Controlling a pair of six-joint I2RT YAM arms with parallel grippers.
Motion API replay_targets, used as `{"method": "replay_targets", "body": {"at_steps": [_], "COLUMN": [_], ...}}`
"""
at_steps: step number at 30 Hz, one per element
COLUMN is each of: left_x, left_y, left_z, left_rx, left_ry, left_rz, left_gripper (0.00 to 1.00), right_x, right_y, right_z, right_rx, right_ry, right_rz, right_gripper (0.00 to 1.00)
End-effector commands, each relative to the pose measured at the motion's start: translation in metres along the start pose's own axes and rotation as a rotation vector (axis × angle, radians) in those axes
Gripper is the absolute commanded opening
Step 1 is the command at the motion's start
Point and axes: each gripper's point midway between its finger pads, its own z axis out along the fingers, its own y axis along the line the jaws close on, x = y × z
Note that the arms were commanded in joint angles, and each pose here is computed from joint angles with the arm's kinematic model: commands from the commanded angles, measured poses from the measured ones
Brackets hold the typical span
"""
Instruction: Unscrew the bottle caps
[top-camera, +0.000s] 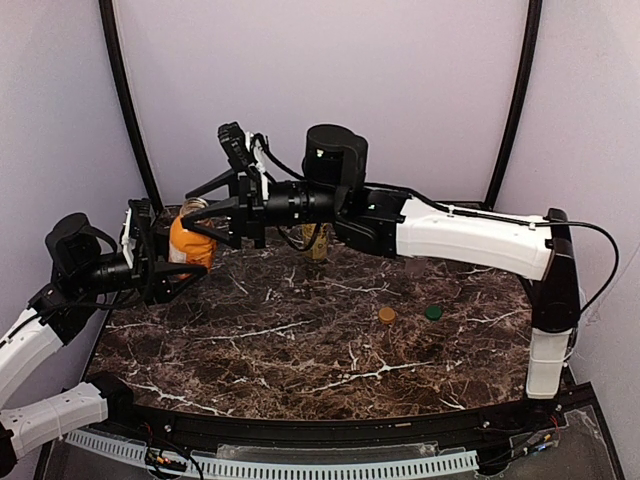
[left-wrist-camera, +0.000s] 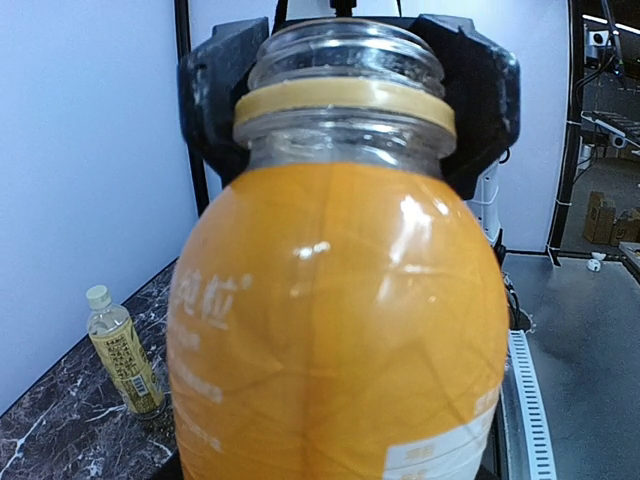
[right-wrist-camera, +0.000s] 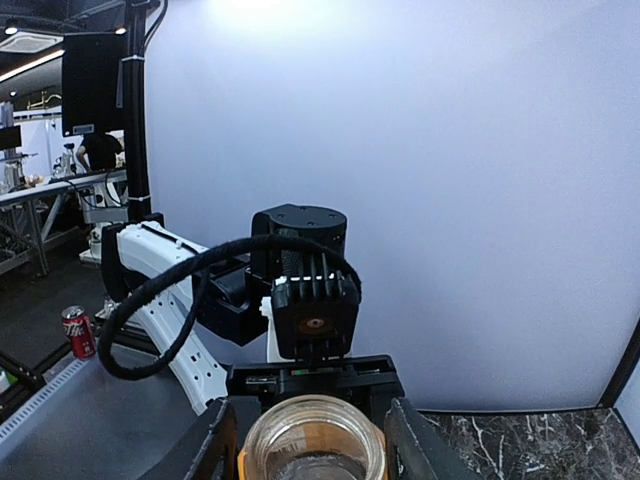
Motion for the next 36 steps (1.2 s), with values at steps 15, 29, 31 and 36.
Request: {"method": "replay_targets", "body": {"at_steps": [15,29,31,36], "left_x": [-0.002,0.066,0.075,0.088], "left_y": [0.005,0.072,0.080,0.088], "left_z": [-0.002,-0.044,-0.055,-0.073], "left_rx": [-0.039,-0.519,-0.590,-0.692], "left_ry": [-0.008,0.045,0.059,0.077], "left_rz": [0.016,-0.151,-0.159,-0.161], "left_gripper": [0.79,0.99,0.99,0.99], "right_x": [0.003,-0.033,-0.029,0.021], "right_y": [-0.007,-0.155,-0.159,-0.136], "right_z": [-0.012,-0.314,-0.392,-0.536], "right_rx": [0.074,1.319,1.540,1.908], "right_ry": [0.045,0.313,0.322,0.222], "right_rz": [0.008,-0.067,-0.033,0.160], "right_gripper": [0.00,0.00,0.00,0.00]}}
